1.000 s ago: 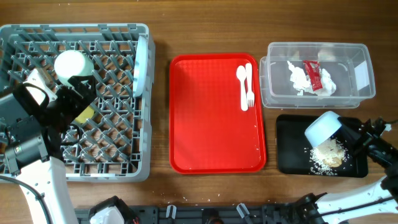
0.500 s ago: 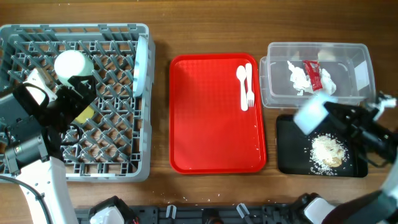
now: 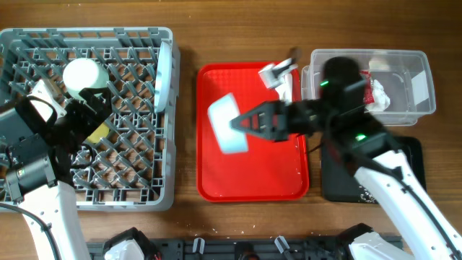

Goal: Sort waste into correct bins and load items into the dishwasher rack

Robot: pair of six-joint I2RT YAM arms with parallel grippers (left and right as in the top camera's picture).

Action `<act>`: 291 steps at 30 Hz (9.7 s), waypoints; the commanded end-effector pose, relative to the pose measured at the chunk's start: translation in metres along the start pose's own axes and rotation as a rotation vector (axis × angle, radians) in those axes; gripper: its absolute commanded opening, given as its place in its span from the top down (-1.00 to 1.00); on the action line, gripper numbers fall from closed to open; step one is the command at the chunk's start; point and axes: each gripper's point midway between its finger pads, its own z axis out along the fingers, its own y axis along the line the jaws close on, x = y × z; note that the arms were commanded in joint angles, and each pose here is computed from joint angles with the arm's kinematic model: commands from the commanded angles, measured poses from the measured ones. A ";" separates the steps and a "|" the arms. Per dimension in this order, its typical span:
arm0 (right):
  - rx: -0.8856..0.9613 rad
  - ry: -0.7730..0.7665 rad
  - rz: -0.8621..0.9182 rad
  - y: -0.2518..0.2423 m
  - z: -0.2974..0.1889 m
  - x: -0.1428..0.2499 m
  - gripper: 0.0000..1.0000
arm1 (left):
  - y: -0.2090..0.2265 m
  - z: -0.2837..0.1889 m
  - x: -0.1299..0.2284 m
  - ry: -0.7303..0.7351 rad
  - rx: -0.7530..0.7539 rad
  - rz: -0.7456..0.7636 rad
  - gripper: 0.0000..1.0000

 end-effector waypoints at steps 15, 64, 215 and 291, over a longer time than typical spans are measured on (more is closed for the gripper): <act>0.932 0.136 0.086 -0.204 0.091 0.106 0.55 | -0.003 0.000 -0.001 0.002 0.015 0.018 -1.00; 1.507 -0.476 0.143 -0.108 -0.214 -0.029 -0.99 | -0.191 -0.028 0.253 0.638 0.161 0.698 -0.99; 1.509 -0.474 0.145 -0.109 -0.214 -0.029 -0.99 | 0.029 -0.043 -0.103 -0.196 0.152 -0.100 0.57; 1.509 -0.474 0.145 -0.109 -0.214 -0.029 -1.00 | 0.209 0.037 -0.061 -0.013 -0.702 -0.186 0.92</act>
